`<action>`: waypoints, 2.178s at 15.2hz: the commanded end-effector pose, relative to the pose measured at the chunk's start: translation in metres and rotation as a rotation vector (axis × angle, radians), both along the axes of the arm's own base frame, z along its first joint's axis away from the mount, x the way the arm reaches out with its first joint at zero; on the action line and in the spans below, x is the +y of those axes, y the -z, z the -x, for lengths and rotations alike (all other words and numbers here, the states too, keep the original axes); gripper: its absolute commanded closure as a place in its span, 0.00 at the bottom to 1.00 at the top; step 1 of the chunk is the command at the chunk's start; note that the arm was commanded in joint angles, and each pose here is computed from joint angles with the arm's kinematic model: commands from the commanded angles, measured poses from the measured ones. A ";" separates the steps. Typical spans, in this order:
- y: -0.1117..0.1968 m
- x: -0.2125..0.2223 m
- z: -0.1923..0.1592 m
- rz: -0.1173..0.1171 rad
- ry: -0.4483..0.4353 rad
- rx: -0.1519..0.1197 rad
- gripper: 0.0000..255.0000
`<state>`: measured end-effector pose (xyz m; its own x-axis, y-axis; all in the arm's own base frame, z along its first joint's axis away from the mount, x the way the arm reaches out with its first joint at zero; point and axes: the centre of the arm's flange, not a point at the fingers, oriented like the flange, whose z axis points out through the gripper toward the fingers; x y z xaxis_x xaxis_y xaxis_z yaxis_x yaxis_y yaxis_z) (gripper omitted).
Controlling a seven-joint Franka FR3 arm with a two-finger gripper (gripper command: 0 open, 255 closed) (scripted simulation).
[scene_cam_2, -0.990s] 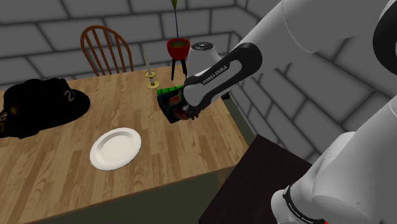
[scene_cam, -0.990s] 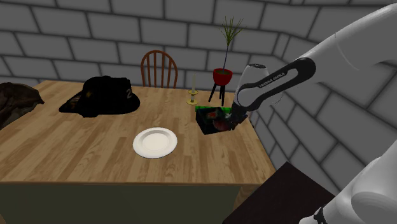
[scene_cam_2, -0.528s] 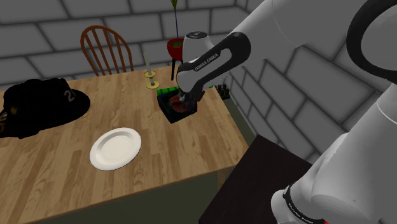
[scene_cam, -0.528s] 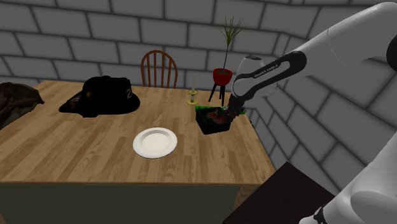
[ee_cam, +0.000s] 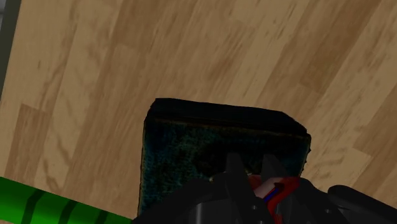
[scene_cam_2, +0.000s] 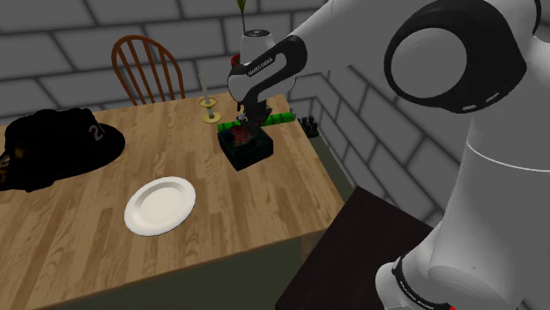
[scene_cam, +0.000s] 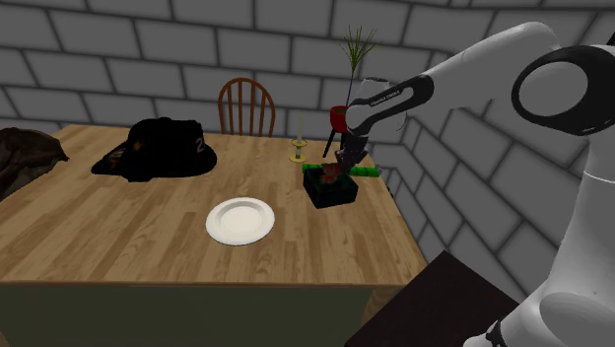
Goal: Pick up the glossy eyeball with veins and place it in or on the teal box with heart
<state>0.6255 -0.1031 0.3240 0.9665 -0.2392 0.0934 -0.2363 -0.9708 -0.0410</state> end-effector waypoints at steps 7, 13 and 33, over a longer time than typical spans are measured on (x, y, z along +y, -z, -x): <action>0.021 -0.023 -0.056 0.000 0.000 0.000 1.00; 0.053 -0.023 -0.056 0.000 0.000 0.000 1.00; 0.032 -0.024 -0.052 0.000 0.000 0.000 0.00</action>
<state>0.6809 -0.1236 0.2796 0.9665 -0.2389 0.0939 -0.2360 -0.9709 -0.0409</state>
